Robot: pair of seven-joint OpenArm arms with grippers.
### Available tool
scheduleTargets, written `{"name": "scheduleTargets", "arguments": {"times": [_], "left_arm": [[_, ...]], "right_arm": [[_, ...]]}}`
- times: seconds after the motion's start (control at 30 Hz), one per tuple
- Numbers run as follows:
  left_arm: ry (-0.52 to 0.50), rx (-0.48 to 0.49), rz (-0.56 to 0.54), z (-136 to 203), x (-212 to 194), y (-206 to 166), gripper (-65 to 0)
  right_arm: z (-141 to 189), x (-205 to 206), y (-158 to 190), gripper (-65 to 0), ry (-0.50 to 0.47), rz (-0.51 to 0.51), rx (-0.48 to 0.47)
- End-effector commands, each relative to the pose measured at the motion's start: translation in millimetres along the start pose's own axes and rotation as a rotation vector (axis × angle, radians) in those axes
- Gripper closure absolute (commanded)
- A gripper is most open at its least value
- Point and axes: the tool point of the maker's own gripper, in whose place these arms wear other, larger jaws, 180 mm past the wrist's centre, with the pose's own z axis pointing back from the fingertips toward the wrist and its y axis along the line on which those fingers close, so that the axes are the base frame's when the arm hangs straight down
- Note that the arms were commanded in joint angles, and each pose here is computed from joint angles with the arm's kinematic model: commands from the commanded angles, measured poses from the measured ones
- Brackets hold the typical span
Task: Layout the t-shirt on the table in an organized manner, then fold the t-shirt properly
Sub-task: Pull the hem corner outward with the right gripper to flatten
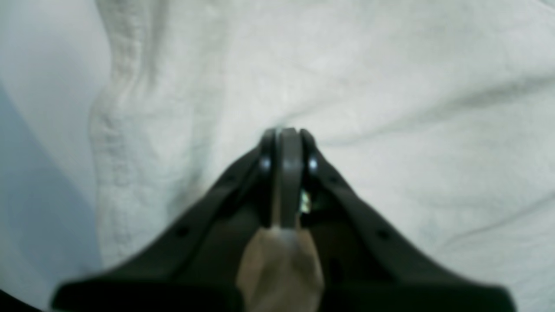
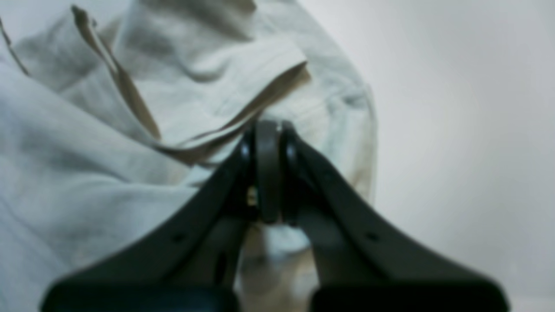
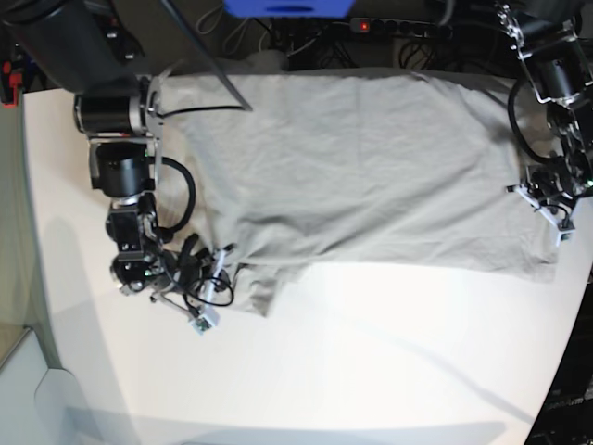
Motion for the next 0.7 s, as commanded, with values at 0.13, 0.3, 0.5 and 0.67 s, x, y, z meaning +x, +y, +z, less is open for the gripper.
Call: {"name": "scheduleTargets", "arguments": {"times": [0.13, 0.3, 0.5, 0.67], "left_arm": [[0.012, 0.013, -0.003, 2.2, 0.3, 3.8, -2.2], [0.005, 0.004, 0.0, 0.7, 2.2, -0.8, -2.2], [-0.005, 0.001, 0.002, 1.8, 8.2, -2.1, -2.2], [-0.046, -0.015, 0.007, 6.7, 26.1, -6.5, -2.2]], "right_arm": [[17.1, 2.3, -61.3, -1.4, -0.023, -0.074, -0.206], [31.9, -4.8, -98.8, -1.4, -0.025, -0.144, -0.377], [46.0, -6.1, -123.3, -1.4, -0.031, -0.185, -0.488], [54.8, 13.9, -131.5, -1.1, -0.069, -0.187, -0.518]]}}
